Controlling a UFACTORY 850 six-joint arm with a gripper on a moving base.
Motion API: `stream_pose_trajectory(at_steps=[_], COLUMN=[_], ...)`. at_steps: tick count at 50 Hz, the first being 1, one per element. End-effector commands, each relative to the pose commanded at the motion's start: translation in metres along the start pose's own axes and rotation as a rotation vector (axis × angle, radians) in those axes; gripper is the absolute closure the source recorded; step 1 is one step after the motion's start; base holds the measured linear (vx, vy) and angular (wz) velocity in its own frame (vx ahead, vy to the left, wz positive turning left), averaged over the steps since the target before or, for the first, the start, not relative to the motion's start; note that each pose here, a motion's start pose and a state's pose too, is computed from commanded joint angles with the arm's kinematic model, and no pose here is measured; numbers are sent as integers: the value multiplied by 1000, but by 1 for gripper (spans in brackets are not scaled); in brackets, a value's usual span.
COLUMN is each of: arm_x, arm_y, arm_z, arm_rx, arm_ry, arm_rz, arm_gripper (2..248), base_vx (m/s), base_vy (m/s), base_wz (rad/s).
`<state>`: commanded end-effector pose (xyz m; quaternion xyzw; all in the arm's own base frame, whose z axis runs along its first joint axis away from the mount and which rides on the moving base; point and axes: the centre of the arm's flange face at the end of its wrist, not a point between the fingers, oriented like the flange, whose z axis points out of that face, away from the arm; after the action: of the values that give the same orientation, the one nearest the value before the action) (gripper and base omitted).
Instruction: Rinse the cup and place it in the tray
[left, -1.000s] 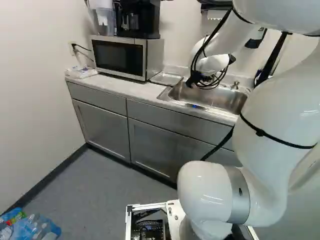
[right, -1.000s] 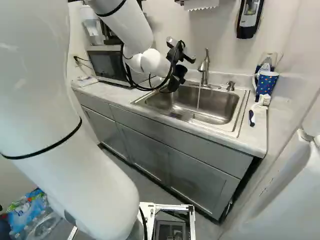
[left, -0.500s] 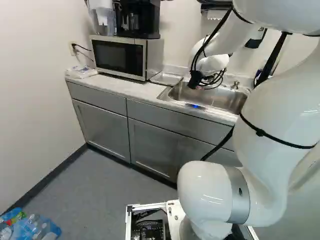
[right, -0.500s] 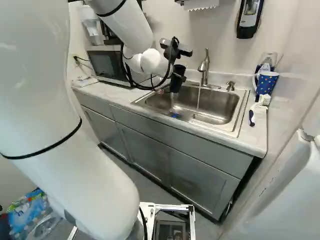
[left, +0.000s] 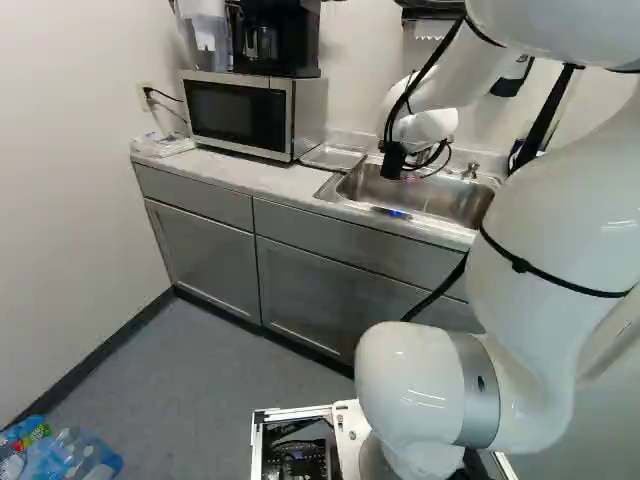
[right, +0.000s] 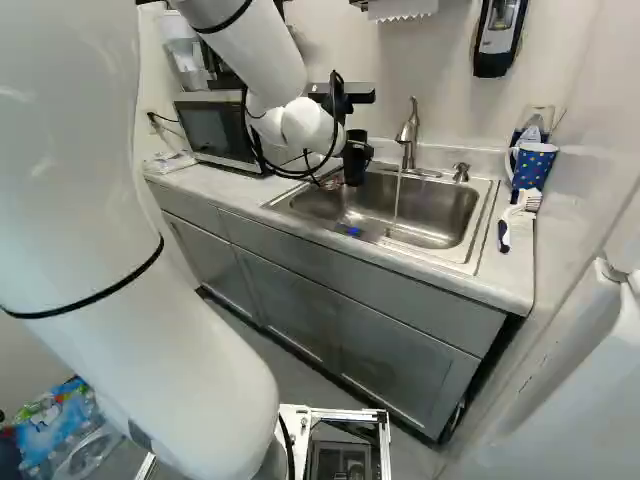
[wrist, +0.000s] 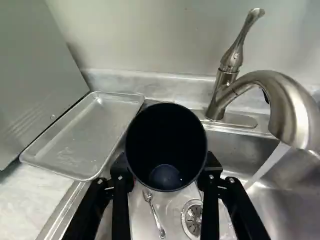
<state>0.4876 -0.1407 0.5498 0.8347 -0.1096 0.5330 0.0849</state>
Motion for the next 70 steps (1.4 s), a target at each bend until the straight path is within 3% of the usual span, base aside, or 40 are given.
stream_pose_trajectory(at_steps=[4,41,70], arm_x=[0,3,42], arm_y=[0,-1,-41], arm_z=[0,0,8], arm_rx=[0,2,69], arm_ry=[0,5,70], arm_rz=[-42,-43,-71], arm_gripper=[124,124,124], base_vx=[0,0,0], base_vy=[0,0,0], base_wz=[0,0,0])
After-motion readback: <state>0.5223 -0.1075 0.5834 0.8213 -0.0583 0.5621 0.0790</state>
